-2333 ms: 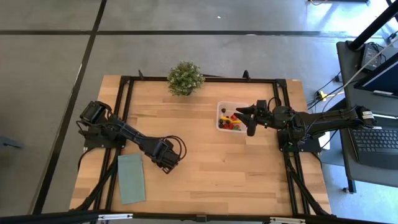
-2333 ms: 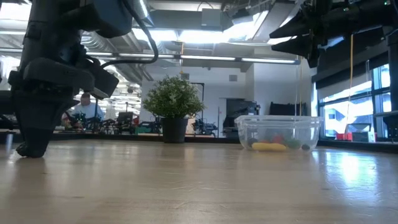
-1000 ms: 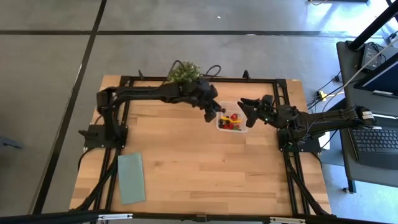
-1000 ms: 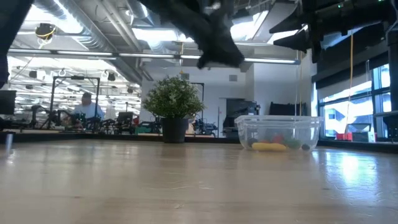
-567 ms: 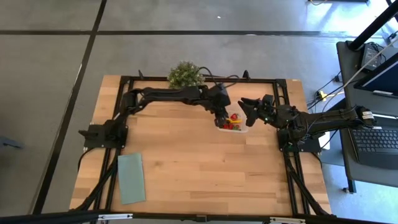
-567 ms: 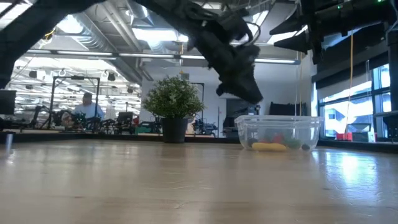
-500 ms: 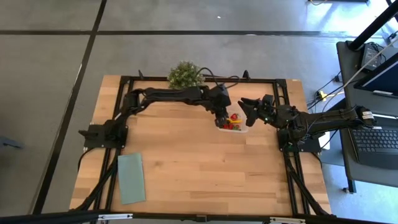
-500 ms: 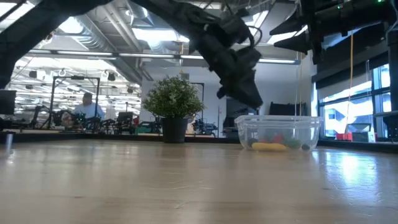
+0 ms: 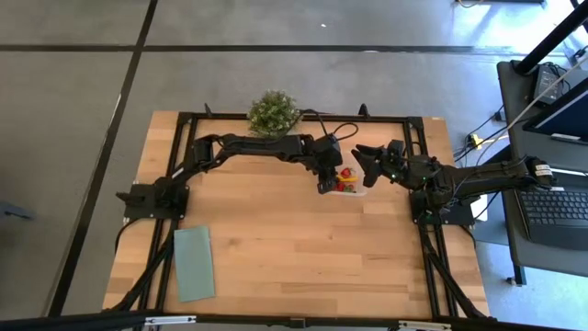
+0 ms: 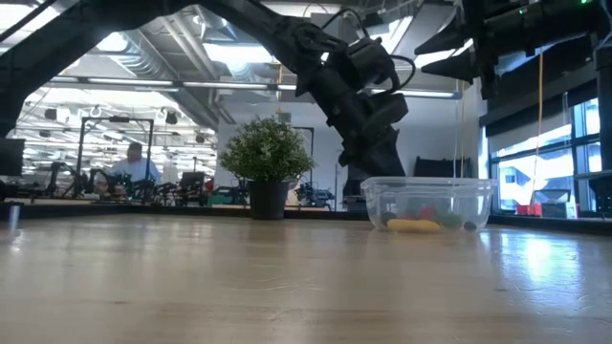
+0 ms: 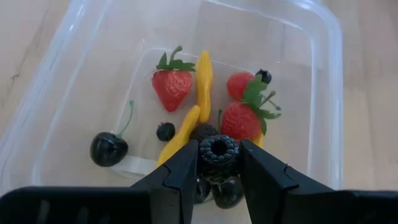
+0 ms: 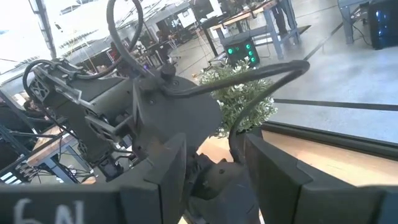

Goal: Pick and placing Produce into tupperware
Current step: Put the blackberry into the transparent bin

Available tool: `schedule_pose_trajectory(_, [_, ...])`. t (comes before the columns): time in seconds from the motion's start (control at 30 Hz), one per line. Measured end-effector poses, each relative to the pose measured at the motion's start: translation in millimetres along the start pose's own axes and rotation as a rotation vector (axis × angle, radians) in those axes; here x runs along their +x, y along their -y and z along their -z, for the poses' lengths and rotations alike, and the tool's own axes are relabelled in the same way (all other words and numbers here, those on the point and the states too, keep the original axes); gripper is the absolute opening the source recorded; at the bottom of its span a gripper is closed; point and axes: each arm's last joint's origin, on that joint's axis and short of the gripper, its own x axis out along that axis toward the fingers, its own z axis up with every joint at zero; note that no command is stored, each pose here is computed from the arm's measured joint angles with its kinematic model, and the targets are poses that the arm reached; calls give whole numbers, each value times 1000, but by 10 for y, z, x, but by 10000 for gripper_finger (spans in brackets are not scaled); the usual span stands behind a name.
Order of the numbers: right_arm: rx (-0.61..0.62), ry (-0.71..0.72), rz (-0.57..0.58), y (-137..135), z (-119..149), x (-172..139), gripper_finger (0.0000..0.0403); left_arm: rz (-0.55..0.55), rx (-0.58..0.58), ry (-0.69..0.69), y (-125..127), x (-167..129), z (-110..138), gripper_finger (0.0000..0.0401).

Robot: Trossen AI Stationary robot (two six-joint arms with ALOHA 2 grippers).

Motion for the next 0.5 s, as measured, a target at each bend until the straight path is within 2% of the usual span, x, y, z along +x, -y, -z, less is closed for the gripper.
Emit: schedule_pose_trajectory(0.5, [0,-1,0,0,1,0,165,-4,53,16,-18,-2,-15,114])
